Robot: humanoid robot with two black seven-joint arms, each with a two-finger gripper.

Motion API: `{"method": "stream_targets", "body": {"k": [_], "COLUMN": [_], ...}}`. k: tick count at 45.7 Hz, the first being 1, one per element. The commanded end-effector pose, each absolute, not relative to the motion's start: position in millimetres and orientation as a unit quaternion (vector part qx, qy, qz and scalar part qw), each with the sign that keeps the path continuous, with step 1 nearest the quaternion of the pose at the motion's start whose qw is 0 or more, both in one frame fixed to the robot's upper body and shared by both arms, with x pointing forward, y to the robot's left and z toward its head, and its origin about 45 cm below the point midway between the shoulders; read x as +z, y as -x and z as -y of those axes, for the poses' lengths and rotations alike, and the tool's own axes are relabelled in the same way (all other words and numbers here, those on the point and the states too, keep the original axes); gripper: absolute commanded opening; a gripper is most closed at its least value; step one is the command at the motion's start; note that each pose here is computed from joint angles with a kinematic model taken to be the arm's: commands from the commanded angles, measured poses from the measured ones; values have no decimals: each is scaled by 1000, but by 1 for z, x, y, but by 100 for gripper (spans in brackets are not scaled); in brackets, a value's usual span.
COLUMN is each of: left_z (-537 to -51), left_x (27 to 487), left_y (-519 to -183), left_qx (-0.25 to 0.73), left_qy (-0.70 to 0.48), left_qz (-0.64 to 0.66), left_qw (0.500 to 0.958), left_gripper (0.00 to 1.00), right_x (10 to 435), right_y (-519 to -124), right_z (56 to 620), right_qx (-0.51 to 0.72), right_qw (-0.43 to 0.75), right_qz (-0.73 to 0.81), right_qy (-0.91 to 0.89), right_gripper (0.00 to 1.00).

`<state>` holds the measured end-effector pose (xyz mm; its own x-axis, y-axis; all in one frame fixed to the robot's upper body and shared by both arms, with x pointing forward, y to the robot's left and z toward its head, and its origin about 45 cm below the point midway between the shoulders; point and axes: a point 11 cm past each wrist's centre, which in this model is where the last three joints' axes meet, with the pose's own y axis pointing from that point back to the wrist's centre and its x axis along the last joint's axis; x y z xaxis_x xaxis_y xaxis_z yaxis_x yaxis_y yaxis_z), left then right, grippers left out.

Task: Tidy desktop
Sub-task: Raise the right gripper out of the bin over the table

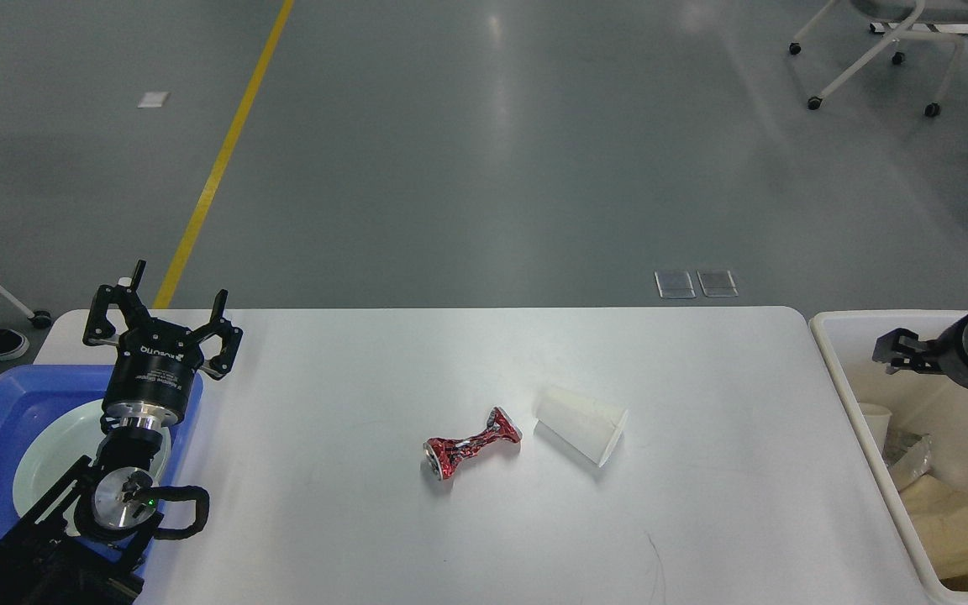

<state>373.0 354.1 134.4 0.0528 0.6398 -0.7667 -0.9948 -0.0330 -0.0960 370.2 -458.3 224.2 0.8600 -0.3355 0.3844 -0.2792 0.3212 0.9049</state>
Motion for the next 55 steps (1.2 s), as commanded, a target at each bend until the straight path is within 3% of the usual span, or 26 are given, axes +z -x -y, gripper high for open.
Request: {"method": "stream_targets", "body": {"k": [1,13,35,55], "left_z": [-355,-354,-354,-355], "left_x": [135,134,134,135], "left_y": [-373,-373,-373,-373], "left_qx": [636,635,636,636], "left_qy": [335,336,336,335], "left_qz": [-264,-264,-264,-264], "left_qw": [643,643,643,643], "left_gripper": [96,96,96,96], "right_x": [263,329,424,428], "right_y": [-380,-371,-325,-312], "right_z": [418,322,215,195], "right_qx": [-25,11,93,101], "right_qw": [757,759,731,716], "right_qz": [202,66,50,30], "right_qy": [-621,-647,-674,-690], "right_gripper": [100,100,100,100]}}
